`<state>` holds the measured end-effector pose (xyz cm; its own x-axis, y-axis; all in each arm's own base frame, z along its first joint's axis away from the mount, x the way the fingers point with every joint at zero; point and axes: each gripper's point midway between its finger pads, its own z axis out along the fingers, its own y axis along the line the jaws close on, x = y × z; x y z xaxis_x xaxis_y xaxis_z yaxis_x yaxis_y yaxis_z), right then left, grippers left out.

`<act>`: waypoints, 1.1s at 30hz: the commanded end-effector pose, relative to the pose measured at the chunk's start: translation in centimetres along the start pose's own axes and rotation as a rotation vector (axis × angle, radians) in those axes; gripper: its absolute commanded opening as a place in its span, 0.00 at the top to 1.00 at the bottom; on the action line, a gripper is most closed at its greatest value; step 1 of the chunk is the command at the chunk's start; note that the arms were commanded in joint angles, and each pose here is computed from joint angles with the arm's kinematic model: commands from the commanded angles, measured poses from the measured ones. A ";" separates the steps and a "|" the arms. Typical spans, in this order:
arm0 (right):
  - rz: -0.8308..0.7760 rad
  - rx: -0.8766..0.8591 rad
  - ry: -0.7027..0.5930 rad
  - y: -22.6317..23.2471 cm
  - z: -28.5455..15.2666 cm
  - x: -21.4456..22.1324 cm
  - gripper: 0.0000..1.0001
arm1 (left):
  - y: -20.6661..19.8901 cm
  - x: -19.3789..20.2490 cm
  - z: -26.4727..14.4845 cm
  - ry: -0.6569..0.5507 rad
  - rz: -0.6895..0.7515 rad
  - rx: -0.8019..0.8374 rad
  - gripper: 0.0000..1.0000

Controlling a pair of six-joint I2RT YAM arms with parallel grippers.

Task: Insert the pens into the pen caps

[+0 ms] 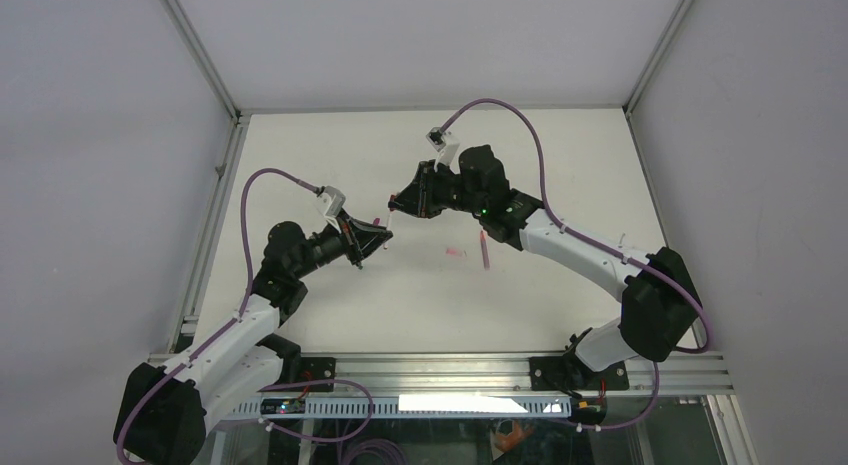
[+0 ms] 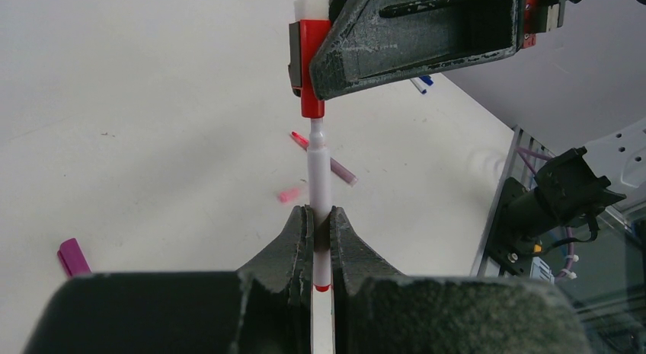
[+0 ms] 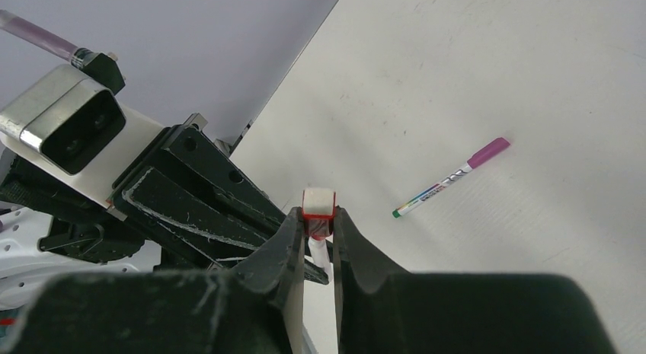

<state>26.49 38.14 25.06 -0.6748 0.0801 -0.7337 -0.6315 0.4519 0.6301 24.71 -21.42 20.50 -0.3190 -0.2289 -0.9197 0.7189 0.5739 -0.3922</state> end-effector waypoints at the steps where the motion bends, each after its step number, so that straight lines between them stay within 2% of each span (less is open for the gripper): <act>1: -0.045 -0.041 -0.024 1.4 -0.8 -0.9 1.00 | -1.7 -3.4 0.6 -0.087 0.065 0.065 1.00; 16: -0.039 -0.114 0.037 3.0 -2.0 0.5 1.00 | -1.4 -3.3 0.4 -0.089 0.071 0.046 1.00; 23: 0.003 -0.066 0.142 1.8 -1.5 3.3 1.00 | -1.5 -4.0 0.3 -0.096 0.094 0.038 1.00; 28: -0.044 -0.016 0.205 1.0 -1.5 5.2 1.00 | -0.4 -4.7 0.6 -0.107 0.104 -0.026 1.00; 33: -0.035 0.024 0.241 0.5 -1.4 6.8 1.00 | 1.3 -7.0 0.6 -0.197 0.126 -0.133 1.00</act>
<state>24.39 37.74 23.16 -0.6797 -0.0211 -0.7331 -0.6544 0.4690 0.5932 24.28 -21.64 19.40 -0.3535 -0.1820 -0.9176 0.7129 0.5828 -0.3902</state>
